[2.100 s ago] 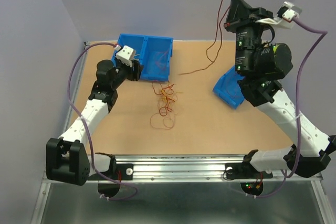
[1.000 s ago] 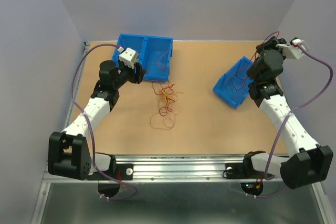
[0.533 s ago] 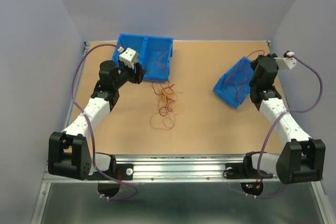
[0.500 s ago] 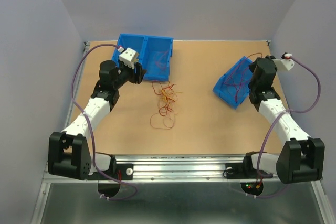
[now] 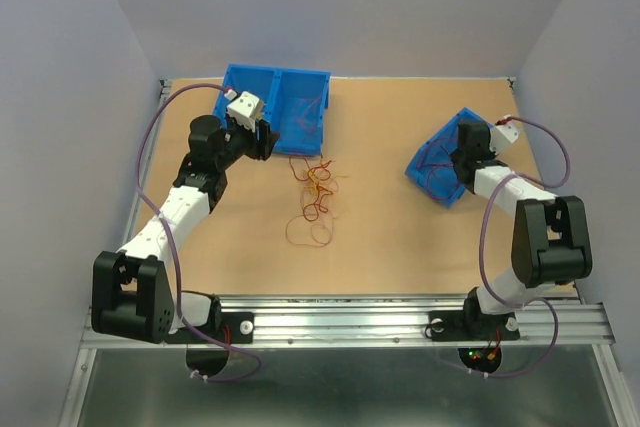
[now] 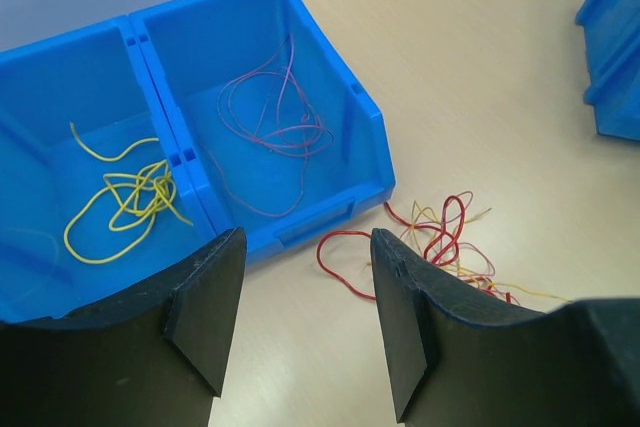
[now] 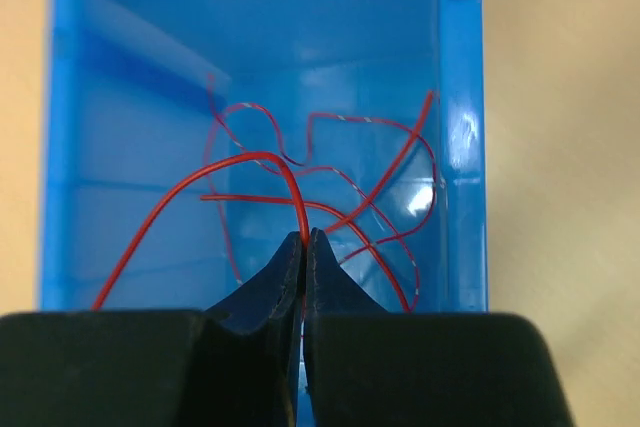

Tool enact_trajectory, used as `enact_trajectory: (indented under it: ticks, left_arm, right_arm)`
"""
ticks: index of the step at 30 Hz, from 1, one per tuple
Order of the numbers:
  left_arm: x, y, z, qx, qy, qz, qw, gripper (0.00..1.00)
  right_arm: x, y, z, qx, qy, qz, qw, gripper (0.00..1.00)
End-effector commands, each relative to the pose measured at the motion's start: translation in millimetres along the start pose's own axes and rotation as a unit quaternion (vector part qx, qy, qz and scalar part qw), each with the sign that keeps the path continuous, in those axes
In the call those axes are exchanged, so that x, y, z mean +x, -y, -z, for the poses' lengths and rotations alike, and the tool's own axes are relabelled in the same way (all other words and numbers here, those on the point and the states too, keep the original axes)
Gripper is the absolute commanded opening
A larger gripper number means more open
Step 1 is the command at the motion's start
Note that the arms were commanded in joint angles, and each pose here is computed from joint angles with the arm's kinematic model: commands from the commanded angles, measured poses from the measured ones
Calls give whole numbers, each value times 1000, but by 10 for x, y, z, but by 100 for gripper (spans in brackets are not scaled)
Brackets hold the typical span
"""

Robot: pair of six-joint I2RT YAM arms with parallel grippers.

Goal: Untangle the cables

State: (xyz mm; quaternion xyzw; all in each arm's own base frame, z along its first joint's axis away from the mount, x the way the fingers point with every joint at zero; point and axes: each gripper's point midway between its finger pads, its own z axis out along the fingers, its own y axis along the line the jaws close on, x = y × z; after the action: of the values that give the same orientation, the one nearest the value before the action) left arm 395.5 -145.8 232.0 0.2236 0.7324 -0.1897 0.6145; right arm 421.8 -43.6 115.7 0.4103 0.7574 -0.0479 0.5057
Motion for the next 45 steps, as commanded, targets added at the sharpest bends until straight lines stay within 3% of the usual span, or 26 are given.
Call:
enact_trajectory:
  ticks: [1,13,21,25,28,35,37,39,41,45]
  left_arm:
    - [-158,27,28,5,28,-16,999,63]
    - [-159,44,29,11,27,-17,999,63]
    - [-131,43,15,12,23,-15,1000,63]
    - [-129,37,5,11,22,-15,1000,63]
    - [-108,29,-9,11,18,-14,1000,63]
    - [-124,49,20,13,22,-20,999,64]
    - [-139,80,32,18,25,-24,999,64]
    - [-120,107,17,22,22,-27,999,64]
    - [-78,162,-1,31,15,-28,999,67]
    - [-62,263,-24,46,7,-44,998,74]
  right_arm:
    - [-37,-71,-84,27,-9,-8,1000,1]
    - [-49,-193,-476,93,10,31,995,1]
    - [286,-98,-784,156,-21,65,985,1]
    - [188,-143,-693,144,-21,64,987,11]
    - [-101,-232,-426,121,1,49,991,30]
    - [-568,-437,133,56,31,34,997,43]
    - [-613,-465,280,37,32,32,998,53]
    - [-629,-484,427,17,30,35,999,61]
    - [-529,-612,553,-39,3,66,997,61]
    - [-25,-1024,1056,-220,-45,130,966,66]
